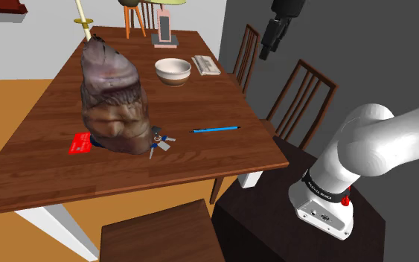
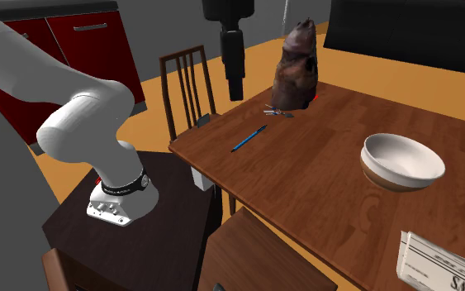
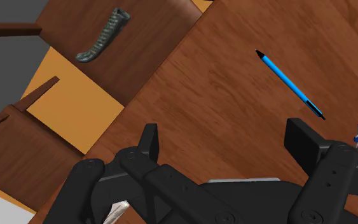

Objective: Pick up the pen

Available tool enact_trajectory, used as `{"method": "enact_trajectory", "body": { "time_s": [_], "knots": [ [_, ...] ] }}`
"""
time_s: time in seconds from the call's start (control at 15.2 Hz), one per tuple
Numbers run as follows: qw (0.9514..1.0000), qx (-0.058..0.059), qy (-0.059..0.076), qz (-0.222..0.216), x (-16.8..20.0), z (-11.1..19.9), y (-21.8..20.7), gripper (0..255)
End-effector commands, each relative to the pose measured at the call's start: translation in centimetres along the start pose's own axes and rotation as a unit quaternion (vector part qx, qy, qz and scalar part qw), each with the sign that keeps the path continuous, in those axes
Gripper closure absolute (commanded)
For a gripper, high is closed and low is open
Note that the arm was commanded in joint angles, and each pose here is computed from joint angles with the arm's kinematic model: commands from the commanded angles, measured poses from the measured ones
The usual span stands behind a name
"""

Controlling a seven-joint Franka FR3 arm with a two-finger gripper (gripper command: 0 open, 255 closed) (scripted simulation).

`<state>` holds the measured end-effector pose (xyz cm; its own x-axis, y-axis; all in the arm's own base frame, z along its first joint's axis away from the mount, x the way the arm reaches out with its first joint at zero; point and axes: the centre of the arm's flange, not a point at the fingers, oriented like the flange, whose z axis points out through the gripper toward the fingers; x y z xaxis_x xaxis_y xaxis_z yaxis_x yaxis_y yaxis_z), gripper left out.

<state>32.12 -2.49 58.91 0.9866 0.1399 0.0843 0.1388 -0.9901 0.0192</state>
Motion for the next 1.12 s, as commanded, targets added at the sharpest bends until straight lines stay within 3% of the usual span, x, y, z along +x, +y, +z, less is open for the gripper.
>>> {"method": "enact_trajectory", "body": {
  "time_s": [0.0, 0.26, 0.53, 0.79, 1.06],
  "knots": [
    [1.0, 0.0, 0.0, 0.0, 0.0, 0.0, 0.0, 0],
    [0.9953, -0.001, -0.018, -0.095, 2.1, 4.2, -2.9, 0],
    [0.9812, -0.002, -0.035, -0.19, 3.5, 8.4, -6.2, 0],
    [0.9579, -0.003, -0.052, -0.282, 4.1, 12.7, -9.6, 0],
    [0.9255, -0.005, -0.069, -0.372, 3.8, 17.0, -13.1, 0]
  ]
}}
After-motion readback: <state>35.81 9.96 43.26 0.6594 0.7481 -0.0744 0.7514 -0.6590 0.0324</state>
